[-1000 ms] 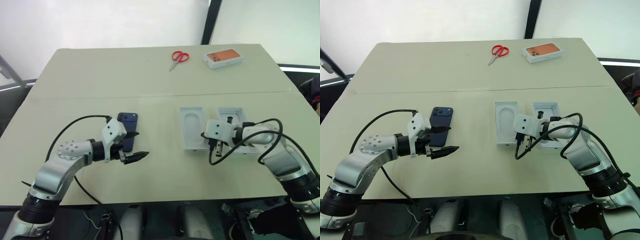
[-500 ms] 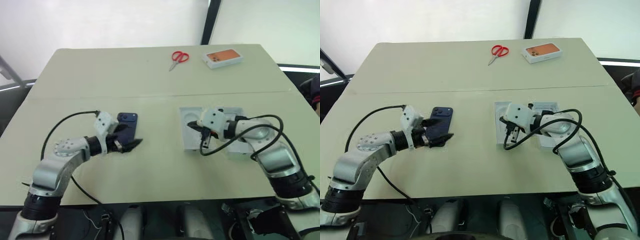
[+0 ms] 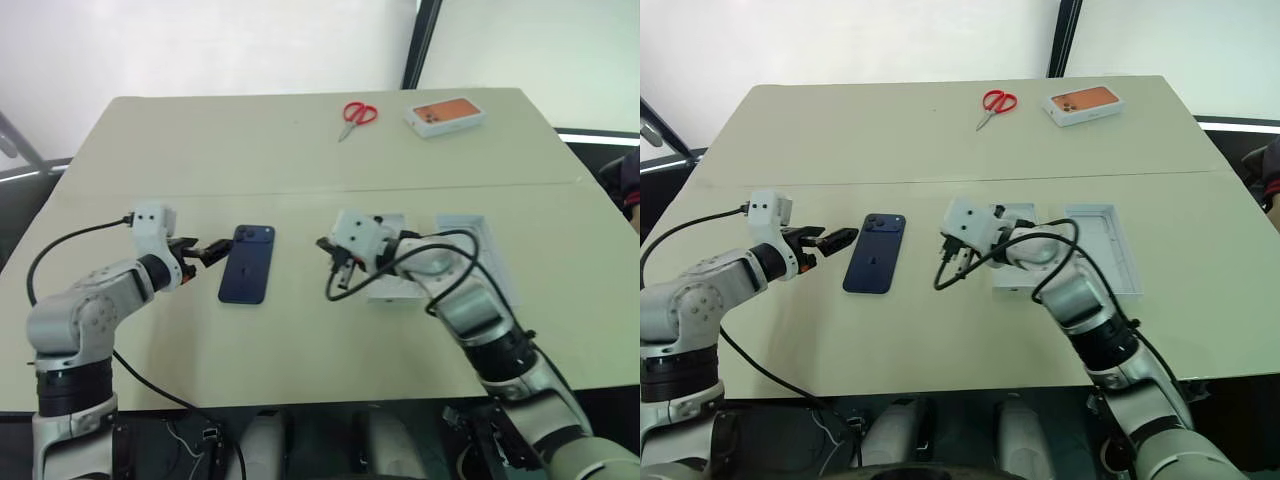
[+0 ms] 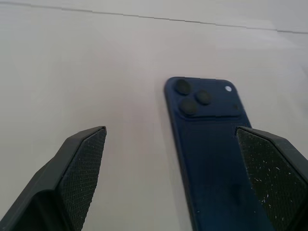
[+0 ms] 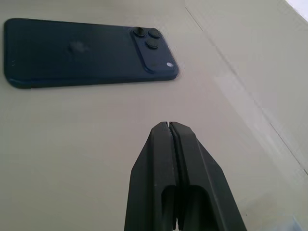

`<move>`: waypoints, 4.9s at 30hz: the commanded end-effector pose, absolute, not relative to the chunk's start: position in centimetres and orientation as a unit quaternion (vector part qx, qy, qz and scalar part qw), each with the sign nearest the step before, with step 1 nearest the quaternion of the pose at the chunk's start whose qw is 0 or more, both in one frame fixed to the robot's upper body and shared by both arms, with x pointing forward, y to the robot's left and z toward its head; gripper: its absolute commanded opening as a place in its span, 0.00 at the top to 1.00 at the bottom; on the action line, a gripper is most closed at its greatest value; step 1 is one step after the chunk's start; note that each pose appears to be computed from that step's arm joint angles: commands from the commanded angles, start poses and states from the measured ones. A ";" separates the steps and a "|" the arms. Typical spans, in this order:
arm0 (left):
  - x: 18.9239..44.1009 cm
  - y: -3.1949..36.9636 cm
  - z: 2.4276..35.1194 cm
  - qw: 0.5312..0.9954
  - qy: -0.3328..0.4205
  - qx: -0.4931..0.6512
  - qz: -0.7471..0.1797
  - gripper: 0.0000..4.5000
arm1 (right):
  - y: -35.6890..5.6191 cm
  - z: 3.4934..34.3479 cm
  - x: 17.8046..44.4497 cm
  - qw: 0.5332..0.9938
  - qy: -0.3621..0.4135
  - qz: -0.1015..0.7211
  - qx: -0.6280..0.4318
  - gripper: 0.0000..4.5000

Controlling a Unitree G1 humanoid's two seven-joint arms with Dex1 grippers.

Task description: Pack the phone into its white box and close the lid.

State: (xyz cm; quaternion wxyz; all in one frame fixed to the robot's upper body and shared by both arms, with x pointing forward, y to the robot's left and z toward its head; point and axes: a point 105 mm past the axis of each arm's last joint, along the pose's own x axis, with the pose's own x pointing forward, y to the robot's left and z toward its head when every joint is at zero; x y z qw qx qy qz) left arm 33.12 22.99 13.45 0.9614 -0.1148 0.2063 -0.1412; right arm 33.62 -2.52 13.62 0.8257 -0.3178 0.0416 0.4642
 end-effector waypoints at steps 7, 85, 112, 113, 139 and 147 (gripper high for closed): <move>32.4 23.1 14.6 0.957 0.199 -0.149 -0.146 0.00 | -2.4 13.9 34.1 0.826 0.035 0.454 -0.333 0.99; 31.8 19.8 12.8 0.875 0.324 -0.291 -0.210 0.62 | 2.9 12.7 34.6 0.785 0.013 0.501 -0.365 1.00; 31.2 12.3 15.3 0.835 0.274 -0.324 -0.350 1.00 | -11.6 13.3 27.9 0.736 0.122 0.549 -0.376 0.38; 31.1 12.4 15.3 0.835 0.274 -0.325 -0.350 1.00 | -11.9 12.9 28.0 0.735 0.128 0.547 -0.380 0.38; 32.9 16.9 18.3 0.854 0.193 -0.380 -0.300 1.00 | -5.5 12.6 26.4 0.696 0.051 0.603 -0.388 0.99; 32.8 16.5 18.6 0.851 0.186 -0.387 -0.303 1.00 | -3.4 12.7 27.9 0.707 0.048 0.601 -0.368 0.99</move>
